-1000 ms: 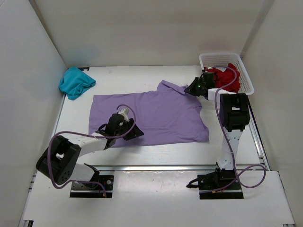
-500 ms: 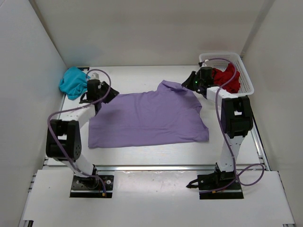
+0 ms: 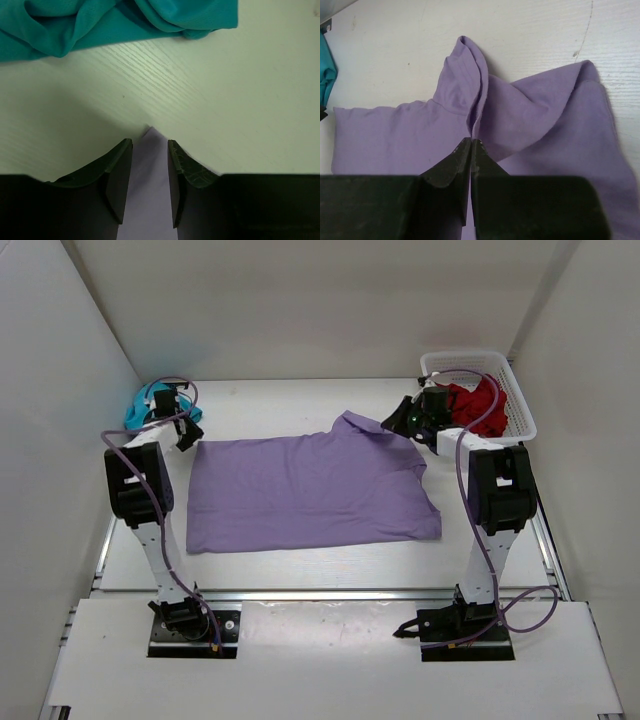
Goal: Fold and stack the t-shirts
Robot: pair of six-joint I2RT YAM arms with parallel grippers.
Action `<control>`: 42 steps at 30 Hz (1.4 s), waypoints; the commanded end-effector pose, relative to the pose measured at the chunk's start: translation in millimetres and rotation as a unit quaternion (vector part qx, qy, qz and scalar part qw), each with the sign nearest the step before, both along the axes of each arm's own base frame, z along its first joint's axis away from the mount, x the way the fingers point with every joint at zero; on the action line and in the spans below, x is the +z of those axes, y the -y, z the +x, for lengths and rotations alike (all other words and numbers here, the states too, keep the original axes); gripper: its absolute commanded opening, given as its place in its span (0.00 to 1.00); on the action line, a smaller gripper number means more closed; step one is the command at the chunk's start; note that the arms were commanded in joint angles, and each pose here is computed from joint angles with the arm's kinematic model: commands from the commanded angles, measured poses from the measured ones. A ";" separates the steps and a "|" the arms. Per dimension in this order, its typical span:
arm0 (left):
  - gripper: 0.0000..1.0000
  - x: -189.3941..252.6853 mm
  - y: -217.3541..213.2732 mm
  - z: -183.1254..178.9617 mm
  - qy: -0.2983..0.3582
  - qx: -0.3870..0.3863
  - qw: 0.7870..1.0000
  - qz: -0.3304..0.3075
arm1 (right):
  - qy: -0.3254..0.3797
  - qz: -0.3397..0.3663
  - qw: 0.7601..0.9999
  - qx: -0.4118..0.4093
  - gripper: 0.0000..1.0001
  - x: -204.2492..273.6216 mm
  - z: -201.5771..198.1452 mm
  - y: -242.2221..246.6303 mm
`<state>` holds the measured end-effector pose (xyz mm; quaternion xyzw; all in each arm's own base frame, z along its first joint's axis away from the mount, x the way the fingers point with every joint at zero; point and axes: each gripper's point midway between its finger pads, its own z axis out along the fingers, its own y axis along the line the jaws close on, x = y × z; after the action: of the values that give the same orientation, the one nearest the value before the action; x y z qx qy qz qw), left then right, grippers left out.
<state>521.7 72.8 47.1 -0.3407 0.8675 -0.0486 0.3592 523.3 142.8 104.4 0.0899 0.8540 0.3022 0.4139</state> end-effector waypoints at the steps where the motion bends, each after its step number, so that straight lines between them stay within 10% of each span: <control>1: 0.45 14.2 -0.9 7.6 -0.008 -0.011 0.999 0.030 | 0.049 0.009 0.999 0.005 0.00 33.6 3.6 -3.3; 34: 0.42 -10.2 3.8 15.2 -0.052 -0.024 0.996 0.073 | 0.057 0.021 0.998 0.010 0.00 38.7 -1.5 -0.6; 42: 0.29 -12.8 -2.1 16.7 -0.057 -0.020 0.996 0.072 | 0.051 0.024 0.998 0.007 0.00 35.3 -4.9 2.9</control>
<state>534.9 68.0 22.5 -0.2983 0.8982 0.0185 0.3223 514.2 141.8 105.9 0.0891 0.8479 0.3194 0.4137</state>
